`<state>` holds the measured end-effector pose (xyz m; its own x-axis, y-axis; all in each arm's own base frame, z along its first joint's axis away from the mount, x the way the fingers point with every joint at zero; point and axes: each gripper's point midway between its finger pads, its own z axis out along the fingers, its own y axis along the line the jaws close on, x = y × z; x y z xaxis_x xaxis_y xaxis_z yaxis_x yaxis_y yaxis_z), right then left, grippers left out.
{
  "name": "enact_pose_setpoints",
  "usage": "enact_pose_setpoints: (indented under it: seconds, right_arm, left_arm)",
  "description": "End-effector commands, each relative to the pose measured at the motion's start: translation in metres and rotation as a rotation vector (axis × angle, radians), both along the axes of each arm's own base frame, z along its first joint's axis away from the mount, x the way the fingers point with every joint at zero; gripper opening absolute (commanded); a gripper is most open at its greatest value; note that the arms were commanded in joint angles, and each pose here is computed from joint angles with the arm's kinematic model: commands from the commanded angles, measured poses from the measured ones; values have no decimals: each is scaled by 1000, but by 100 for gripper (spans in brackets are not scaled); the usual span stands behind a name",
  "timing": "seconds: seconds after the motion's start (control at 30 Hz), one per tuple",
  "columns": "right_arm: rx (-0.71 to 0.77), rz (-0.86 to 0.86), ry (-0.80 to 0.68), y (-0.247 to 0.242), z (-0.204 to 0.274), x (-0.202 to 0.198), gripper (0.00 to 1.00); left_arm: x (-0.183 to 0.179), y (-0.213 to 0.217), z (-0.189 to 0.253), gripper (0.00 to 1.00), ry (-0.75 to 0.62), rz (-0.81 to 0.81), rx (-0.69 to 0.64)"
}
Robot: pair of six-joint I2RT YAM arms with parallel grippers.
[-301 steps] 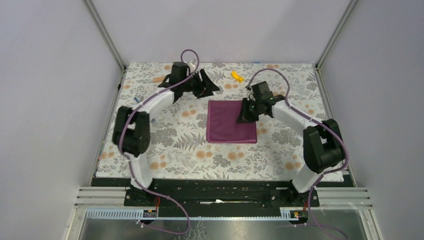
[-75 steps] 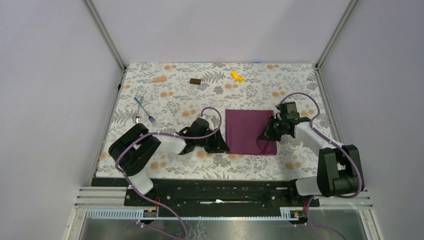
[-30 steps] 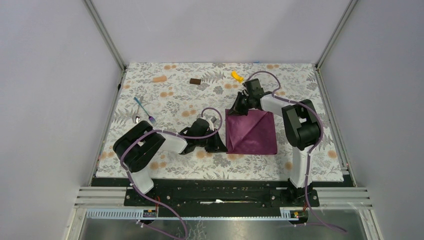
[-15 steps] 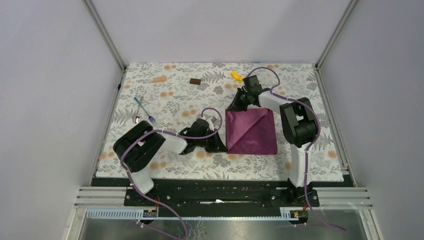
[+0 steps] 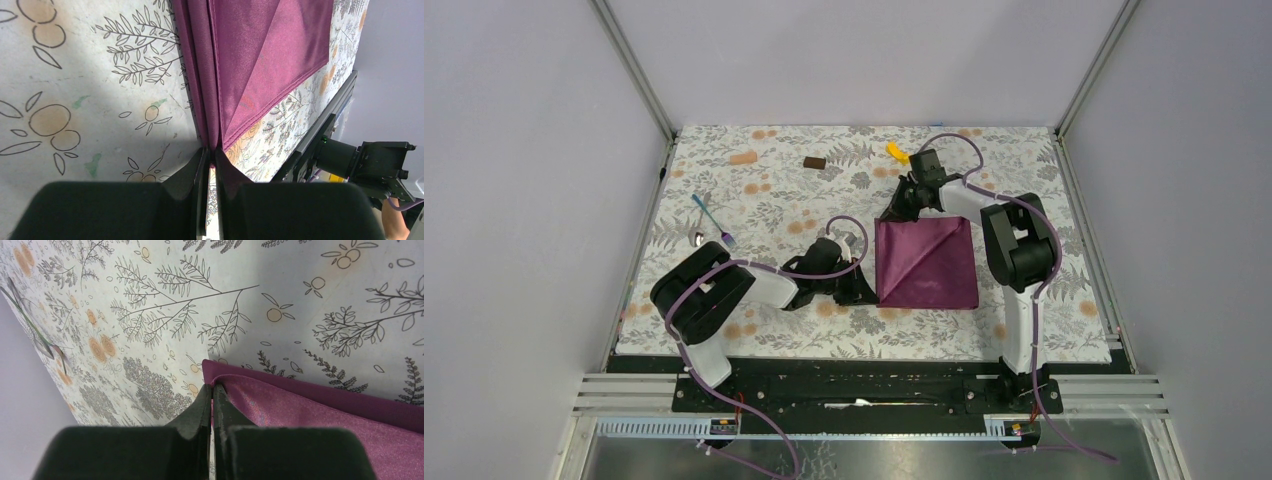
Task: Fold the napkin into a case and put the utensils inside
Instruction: Fold the top corner of the square-folded napkin into a folded napkin, then smooth out the upper triangle-folded napkin at the center of the board.
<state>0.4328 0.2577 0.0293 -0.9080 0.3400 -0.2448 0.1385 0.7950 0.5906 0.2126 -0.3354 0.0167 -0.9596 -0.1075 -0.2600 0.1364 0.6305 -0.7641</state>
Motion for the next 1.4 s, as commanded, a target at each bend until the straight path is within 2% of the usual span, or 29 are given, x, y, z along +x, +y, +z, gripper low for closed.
enact_pose_setpoints:
  seconds: [0.0,0.13,0.27,0.37,0.47,0.63,0.73,0.83,0.93,1.03,1.2,1.23,1.37]
  right_arm:
    - [-13,-9,-38,3,7,15,0]
    - [-10,-1,-32,5,4,16,0]
    - [-5,15,-28,7,2,15,0]
    - [2,27,-39,8,6,15,5]
    - [3,40,-39,9,9,16,6]
    - [1,56,-53,10,23,16,16]
    - [-4,86,-73,9,43,13,28]
    - [-17,105,-108,1,67,6,47]
    - [-4,115,-126,-15,84,-4,56]
    - [28,89,-141,-49,92,-9,56]
    - [187,54,-123,-98,79,-11,50]
    - [209,61,-107,-102,74,-11,47]
    - [231,52,-66,-118,54,-7,26]
  left_arm:
    - [-27,37,-55,14,107,6,200]
    - [-26,36,-53,17,101,4,195]
    - [-24,37,-47,27,85,11,190]
    - [-23,36,-37,30,67,17,174]
    - [-23,35,-23,42,48,19,144]
    - [-30,36,4,47,29,7,97]
    - [-27,35,25,44,-11,12,69]
    - [-14,19,58,39,-72,-19,7]
    - [3,-4,83,32,-119,-60,-47]
    - [20,-23,91,27,-128,-81,-90]
    - [41,-37,68,16,-74,-86,-108]
    - [44,-38,63,16,-70,-84,-108]
    - [49,-36,40,12,-45,-76,-76]
